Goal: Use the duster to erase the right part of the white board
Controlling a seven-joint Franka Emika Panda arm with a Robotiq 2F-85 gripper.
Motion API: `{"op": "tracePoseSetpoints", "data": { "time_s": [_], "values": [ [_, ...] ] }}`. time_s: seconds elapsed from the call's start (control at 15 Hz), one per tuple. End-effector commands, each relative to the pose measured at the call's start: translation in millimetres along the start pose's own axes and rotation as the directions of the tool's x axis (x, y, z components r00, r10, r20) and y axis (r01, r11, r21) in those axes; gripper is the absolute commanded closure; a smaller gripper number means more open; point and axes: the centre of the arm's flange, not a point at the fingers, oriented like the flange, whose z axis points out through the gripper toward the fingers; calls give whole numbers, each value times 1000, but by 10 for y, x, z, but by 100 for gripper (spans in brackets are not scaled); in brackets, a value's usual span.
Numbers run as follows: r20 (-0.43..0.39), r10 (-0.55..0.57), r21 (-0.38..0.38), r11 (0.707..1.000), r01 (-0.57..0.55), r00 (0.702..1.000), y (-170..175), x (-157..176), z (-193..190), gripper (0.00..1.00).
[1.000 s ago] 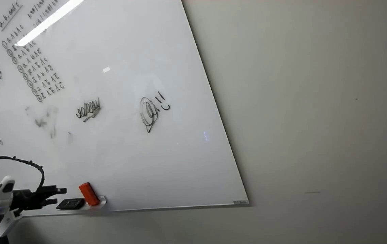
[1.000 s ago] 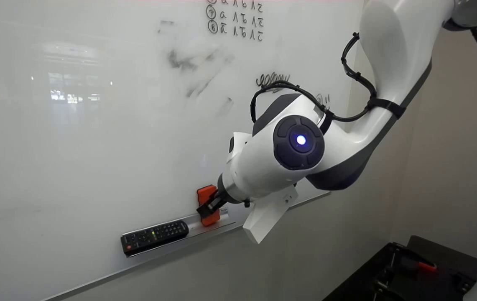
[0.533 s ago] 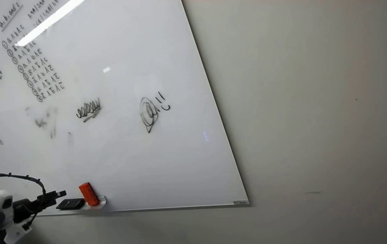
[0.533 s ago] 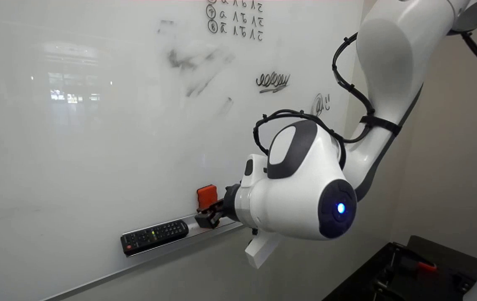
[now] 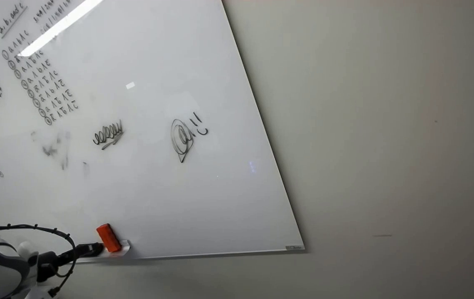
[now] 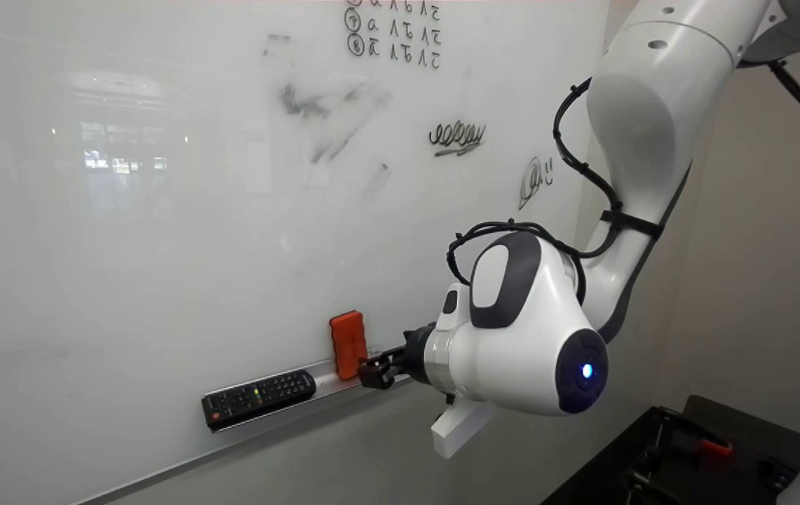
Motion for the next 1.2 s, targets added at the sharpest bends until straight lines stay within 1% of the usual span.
{"op": "tracePoseSetpoints", "data": {
  "time_s": [0.0, 0.07, 0.2, 0.47, 0.53, 0.6, 0.67, 0.87, 1.13],
  "values": [
    [0, 0, 0, 1000, 0, 1000, 0, 0, 0, 0],
    [0, 0, 1, 1000, 0, 1000, -5, -1, -5, 0],
    [-24, -14, 61, 998, 16, 1000, 59, 14, 29, 0],
    [-129, -5, 139, 990, 23, 992, 221, 5, 148, 0],
    [-142, 7, 145, 989, 14, 990, 241, -34, 184, 0],
    [-139, 22, 135, 991, -3, 990, 266, -77, 208, 0],
    [-122, -6, 127, 992, 22, 993, 165, 10, 180, 0],
    [-114, 4, 128, 992, 10, 993, 217, -53, 212, 0],
    [-114, 4, 129, 992, 11, 993, 212, -57, 207, 0]
  ]
}}
